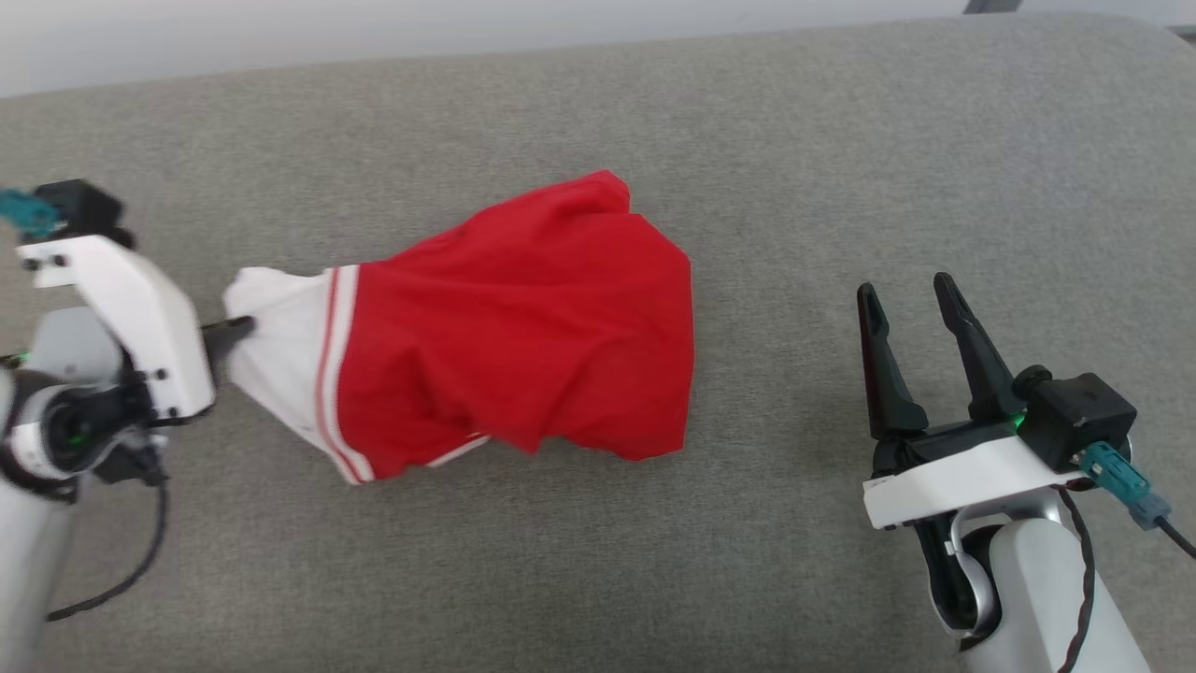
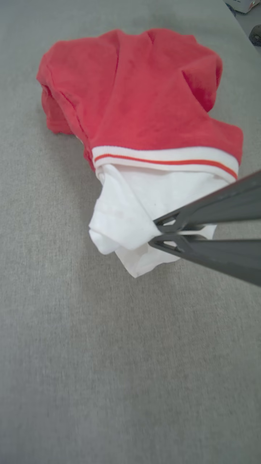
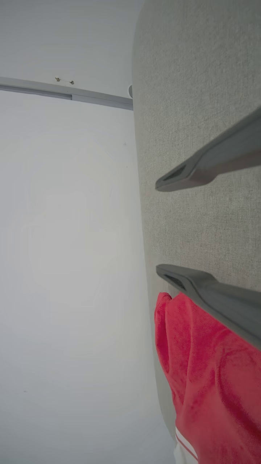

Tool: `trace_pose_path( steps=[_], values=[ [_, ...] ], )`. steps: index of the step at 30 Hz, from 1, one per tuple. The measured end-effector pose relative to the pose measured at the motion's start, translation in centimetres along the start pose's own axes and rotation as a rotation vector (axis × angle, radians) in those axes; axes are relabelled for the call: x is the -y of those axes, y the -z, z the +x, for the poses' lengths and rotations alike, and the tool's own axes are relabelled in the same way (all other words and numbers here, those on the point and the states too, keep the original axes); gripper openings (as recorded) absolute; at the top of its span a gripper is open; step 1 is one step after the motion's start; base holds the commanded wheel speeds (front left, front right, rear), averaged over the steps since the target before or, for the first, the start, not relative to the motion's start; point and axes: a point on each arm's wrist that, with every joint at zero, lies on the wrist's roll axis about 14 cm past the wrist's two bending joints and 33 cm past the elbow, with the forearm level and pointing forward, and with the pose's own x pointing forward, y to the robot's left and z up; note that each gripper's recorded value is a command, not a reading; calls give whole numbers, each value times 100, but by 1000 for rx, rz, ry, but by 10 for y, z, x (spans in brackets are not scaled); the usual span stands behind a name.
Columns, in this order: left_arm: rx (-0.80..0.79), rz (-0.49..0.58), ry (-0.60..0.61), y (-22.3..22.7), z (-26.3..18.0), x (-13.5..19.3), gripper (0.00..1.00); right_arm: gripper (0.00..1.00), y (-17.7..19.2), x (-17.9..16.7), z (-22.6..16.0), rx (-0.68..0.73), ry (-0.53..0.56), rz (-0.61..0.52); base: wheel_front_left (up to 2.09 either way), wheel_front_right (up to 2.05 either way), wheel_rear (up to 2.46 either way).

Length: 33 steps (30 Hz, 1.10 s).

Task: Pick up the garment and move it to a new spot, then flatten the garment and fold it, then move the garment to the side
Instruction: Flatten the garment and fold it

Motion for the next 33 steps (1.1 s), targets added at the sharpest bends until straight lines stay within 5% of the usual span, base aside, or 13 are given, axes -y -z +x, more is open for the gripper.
trace_pose_path(
  steps=[18,25,33],
  values=[
    [36,-48,-219,11,-45,-65,0,100,1,-14,6,3,-40,2,0,0,0],
    [-75,-100,-374,54,-52,-110,0,100,5,-12,5,-8,-35,0,0,0,0],
    [-172,-191,-390,101,-43,-119,0,100,8,-12,4,-19,-35,-1,0,0,0]
  ],
)
